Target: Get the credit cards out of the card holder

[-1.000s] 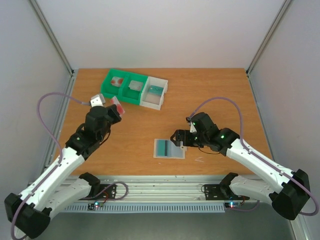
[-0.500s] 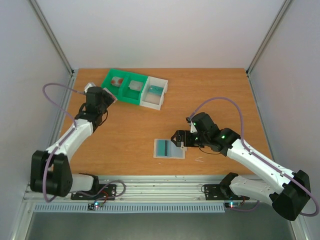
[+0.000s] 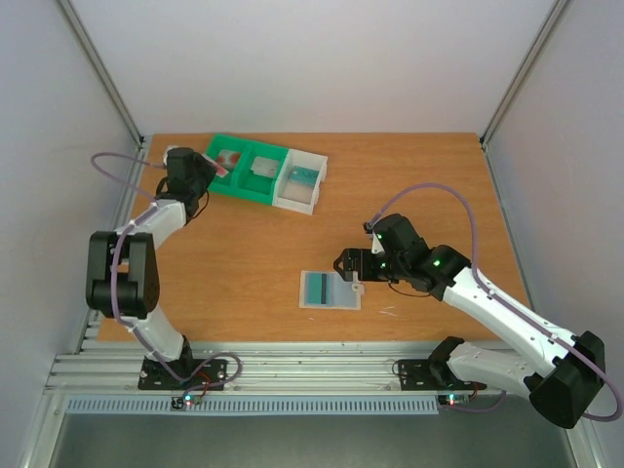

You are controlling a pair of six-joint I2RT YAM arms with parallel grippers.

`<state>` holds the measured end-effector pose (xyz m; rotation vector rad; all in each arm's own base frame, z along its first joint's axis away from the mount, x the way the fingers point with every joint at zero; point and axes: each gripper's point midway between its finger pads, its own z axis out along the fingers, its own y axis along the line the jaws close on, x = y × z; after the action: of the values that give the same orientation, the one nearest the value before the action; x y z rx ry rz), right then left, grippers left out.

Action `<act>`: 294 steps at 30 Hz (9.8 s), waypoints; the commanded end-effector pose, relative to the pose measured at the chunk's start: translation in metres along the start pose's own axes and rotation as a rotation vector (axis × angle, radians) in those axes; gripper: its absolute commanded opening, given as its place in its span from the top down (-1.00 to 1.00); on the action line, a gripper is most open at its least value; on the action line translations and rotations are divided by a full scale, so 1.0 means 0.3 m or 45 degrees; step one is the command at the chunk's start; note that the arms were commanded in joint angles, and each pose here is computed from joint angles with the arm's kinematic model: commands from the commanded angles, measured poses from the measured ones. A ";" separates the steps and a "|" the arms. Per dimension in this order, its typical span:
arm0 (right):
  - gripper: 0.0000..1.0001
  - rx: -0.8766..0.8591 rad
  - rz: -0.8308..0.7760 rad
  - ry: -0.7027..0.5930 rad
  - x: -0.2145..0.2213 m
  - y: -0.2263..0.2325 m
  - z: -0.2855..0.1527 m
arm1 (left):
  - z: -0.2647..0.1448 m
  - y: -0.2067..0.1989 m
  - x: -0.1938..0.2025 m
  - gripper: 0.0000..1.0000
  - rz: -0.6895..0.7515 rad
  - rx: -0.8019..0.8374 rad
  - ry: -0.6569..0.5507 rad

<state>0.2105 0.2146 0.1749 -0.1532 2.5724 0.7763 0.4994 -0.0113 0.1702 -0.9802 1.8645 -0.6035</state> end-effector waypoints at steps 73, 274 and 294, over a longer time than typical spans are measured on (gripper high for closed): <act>-0.97 0.175 -0.019 -0.028 -0.125 -0.013 0.050 | 0.487 0.059 0.023 0.94 -0.200 -0.017 0.000; 0.58 -0.067 0.327 0.397 0.157 -0.149 0.460 | -0.502 0.072 1.188 0.64 0.344 0.339 1.409; 0.62 -0.143 0.318 0.396 0.192 -0.153 0.490 | -0.538 0.182 1.219 0.74 0.469 0.173 1.457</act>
<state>0.2299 0.2621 0.0220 0.0170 2.8806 1.0686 0.2395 -0.2814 0.0245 -0.1444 2.8266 -1.2042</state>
